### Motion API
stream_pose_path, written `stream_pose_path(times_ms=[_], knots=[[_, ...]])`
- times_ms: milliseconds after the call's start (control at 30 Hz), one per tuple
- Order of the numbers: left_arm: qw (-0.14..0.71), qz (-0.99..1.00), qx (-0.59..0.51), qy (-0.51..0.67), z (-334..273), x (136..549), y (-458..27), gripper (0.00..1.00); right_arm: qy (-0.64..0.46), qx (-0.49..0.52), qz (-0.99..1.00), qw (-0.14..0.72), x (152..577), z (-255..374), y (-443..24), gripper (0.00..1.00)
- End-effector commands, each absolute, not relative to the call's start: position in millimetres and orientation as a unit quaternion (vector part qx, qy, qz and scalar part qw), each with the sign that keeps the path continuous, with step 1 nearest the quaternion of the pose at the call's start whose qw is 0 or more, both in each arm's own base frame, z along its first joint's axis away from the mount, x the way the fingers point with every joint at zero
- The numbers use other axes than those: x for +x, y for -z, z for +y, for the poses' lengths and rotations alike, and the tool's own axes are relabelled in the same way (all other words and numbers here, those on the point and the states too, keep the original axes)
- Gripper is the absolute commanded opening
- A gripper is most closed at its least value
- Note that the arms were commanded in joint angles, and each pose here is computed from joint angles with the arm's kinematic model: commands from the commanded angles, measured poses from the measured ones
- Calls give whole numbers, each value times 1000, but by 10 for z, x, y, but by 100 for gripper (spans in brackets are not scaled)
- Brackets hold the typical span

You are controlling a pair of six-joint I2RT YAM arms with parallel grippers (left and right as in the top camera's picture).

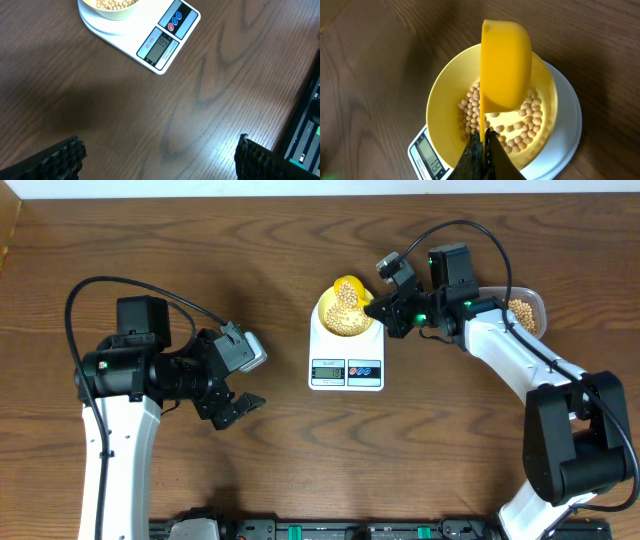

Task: Scoop item into bowl and weigh 50g on scale
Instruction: 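Tilt the scoop with the right gripper to pour chickpeas into the bowl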

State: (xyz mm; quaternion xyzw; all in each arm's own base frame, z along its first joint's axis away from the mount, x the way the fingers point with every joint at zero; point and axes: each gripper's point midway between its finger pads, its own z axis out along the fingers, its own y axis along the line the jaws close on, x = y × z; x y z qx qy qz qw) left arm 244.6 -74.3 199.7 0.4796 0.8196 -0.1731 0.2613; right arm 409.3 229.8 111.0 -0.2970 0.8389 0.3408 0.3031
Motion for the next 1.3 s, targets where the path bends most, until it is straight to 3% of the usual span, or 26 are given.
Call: stream_pose_path(times_ms=[0,1267], knots=[[258,817,487,171,-743,2423,-1972,98,-342,-308,835,301,4068,2354,-1083,1],[258,817,487,171,-743,2423,-1972,98,-291,-315,836,344,4077,2232,-1448,1]])
